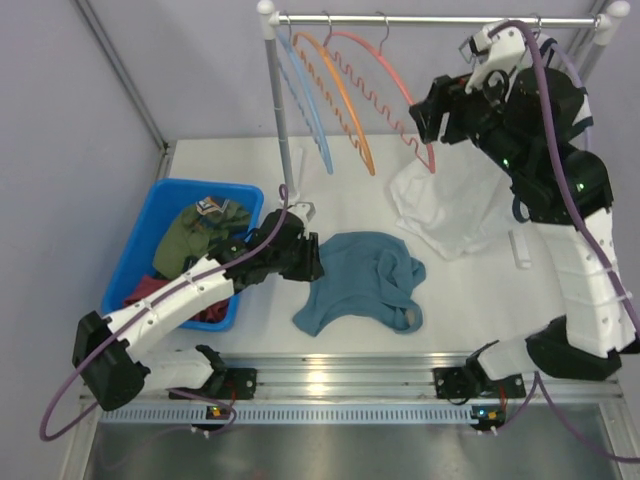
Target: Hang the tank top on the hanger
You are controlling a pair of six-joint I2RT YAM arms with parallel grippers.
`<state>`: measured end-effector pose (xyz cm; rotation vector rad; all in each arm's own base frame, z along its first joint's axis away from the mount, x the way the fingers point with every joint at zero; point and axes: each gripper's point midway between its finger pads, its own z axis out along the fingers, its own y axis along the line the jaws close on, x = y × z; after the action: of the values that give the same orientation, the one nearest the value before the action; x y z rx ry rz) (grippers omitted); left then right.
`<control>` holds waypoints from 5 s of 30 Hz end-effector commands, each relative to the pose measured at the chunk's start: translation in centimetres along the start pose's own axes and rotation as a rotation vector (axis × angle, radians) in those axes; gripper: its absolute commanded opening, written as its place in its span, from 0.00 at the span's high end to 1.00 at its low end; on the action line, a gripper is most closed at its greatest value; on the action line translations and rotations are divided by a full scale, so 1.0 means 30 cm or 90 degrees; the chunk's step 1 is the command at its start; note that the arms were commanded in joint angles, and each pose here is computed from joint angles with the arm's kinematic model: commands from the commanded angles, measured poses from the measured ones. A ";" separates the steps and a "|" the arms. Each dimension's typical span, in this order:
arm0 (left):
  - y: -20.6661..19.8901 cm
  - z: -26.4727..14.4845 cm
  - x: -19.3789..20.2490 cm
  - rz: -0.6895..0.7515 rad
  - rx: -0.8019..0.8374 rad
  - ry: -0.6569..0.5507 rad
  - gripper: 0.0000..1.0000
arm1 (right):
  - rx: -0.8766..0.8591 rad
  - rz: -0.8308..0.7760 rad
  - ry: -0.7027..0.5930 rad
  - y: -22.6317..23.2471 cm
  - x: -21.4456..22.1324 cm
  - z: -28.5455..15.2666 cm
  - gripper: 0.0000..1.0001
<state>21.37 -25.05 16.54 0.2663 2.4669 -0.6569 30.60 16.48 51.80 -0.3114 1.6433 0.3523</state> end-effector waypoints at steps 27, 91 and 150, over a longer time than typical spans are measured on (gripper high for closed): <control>-0.030 -0.050 -0.041 0.017 0.026 -0.032 0.60 | -0.086 -0.066 0.106 -0.037 0.158 0.356 0.50; -0.025 -0.021 -0.032 0.015 0.019 -0.019 0.61 | 0.036 -0.089 0.017 -0.084 0.040 0.353 1.00; 0.075 0.032 0.068 -0.029 -0.049 0.014 0.61 | 0.056 0.024 0.076 -0.101 0.247 -0.003 1.00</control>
<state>21.07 -24.21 15.10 0.2502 2.4935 -0.6112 34.09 14.58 44.65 -0.3134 1.7580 0.2339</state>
